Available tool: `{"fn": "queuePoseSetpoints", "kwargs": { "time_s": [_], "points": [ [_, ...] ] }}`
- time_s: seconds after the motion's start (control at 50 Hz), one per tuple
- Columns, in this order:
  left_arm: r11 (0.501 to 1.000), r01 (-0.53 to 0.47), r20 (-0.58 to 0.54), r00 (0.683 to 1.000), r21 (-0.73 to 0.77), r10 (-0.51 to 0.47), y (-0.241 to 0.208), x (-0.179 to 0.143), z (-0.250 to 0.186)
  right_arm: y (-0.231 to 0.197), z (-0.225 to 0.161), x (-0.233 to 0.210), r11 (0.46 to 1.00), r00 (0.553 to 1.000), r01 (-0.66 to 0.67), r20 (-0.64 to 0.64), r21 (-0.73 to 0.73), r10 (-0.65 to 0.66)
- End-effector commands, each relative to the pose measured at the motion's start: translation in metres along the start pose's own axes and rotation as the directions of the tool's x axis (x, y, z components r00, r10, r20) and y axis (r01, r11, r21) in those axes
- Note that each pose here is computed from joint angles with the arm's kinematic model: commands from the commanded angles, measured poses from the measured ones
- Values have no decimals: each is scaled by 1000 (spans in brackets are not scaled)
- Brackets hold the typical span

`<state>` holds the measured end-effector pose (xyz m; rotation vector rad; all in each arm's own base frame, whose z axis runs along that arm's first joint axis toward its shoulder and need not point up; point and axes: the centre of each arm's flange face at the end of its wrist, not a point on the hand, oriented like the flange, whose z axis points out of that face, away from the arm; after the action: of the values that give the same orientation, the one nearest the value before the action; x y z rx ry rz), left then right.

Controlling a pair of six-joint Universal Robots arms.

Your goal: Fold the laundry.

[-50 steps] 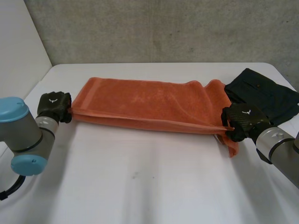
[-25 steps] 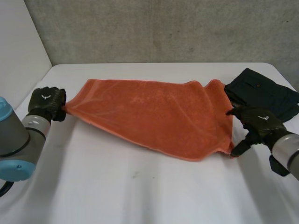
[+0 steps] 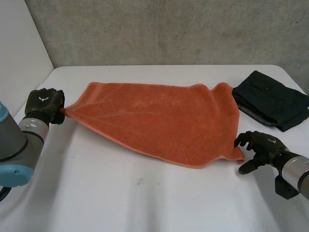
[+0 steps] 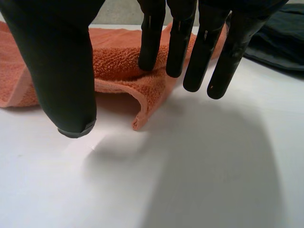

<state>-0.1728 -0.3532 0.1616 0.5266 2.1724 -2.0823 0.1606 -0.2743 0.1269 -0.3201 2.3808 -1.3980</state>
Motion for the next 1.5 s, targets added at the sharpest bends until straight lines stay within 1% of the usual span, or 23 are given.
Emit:
{"fn": "queuePoseSetpoints", "kwargs": {
  "time_s": [0.02, 0.16, 0.48, 0.58, 0.62, 0.66, 0.68, 0.72, 0.74, 0.8, 0.82, 0.86, 0.9, 0.94, 0.98, 1.04, 1.16, 1.28, 1.36, 1.38, 1.4, 1.44, 1.5],
  "points": [
    [1000, 0, 1, 1000, -4, 0, 1, -1, 0, 0, 12, -5, 1000, 999, 24, 25, 15, -24],
    [1000, 0, -2, 1000, -3, 0, 1, 1, 0, -1, 22, -15, 998, 998, 51, 37, 24, -52],
    [1000, 0, -10, 1000, -8, 0, 1, 3, -3, -9, 47, -12, 993, 995, 100, -16, 70, -99],
    [1000, -11, -9, 1000, 5, 12, -13, 0, -11, -28, 44, -10, 984, 991, 132, -36, 120, -129],
    [1000, -29, -16, 999, -12, 28, -23, -1, -23, -52, 31, -16, 962, 979, 205, -43, 180, -200],
    [998, -52, -26, 998, -24, 51, -30, -4, -32, -68, 16, -23, 941, 963, 270, -46, 205, -266],
    [997, -71, -33, 997, -31, 70, -34, -5, -36, -79, 0, -29, 918, 940, 340, -42, 205, -339],
    [989, -140, -66, 988, -54, 136, -44, -7, -51, -88, -15, -31, 888, 907, 420, -47, 185, -419],
    [984, -168, -78, 984, -62, 163, -48, -8, -56, -93, -28, -27, 851, 864, 504, -67, 148, -500],
    [955, -279, -116, 957, -102, 267, -58, -14, -80, -95, -46, -21, 784, 785, 619, -75, 58, -614],
    [945, -307, -124, 948, -112, 293, -60, -16, -85, -91, -58, -18, 734, 732, 679, -53, -19, -679],
    [906, -393, -153, 916, -155, 371, -62, -21, -101, -88, -70, -18, 677, 679, 731, -17, -85, -734],
    [876, -447, -183, 891, -183, 417, -62, -23, -112, -85, -87, -18, 613, 626, 773, 40, -163, -779],
    [839, -500, -229, 860, -212, 455, -62, -23, -127, -85, -96, -17, 597, 620, 775, 64, -207, -782],
    [825, -520, -255, 848, -222, 465, -61, -21, -136, -85, -105, -17, 597, 629, 765, 79, -241, -773],
    [815, -530, -290, 838, -233, 462, -56, -15, -147, -85, -107, -18, 590, 622, 770, 77, -245, -779],
    [831, -521, -313, 836, -194, 451, -52, -8, -145, -83, -98, -16, 594, 621, 771, 66, -230, -781],
    [853, -506, -340, 830, -129, 442, -31, 9, -107, -74, -56, -25, 598, 612, 786, 66, -157, -788],
    [886, -456, -316, 856, -89, 409, -24, 20, -75, -72, -27, -32, 584, 589, 801, -1, -130, -808],
    [894, -439, -305, 866, -85, 396, -24, 21, -68, -75, -17, -33, 569, 568, 813, -50, -119, -822],
    [908, -412, -280, 883, -80, 376, -22, 22, -54, -76, -12, -32, 562, 557, 818, -72, -120, -827],
    [918, -389, -251, 899, -77, 359, -20, 22, -40, -78, 7, -28, 548, 535, 828, -126, -121, -836],
    [927, -365, -188, 920, -83, 345, -15, 21, -16, -79, 25, -25, 539, 520, 833, -160, -121, -839]
  ]
}}
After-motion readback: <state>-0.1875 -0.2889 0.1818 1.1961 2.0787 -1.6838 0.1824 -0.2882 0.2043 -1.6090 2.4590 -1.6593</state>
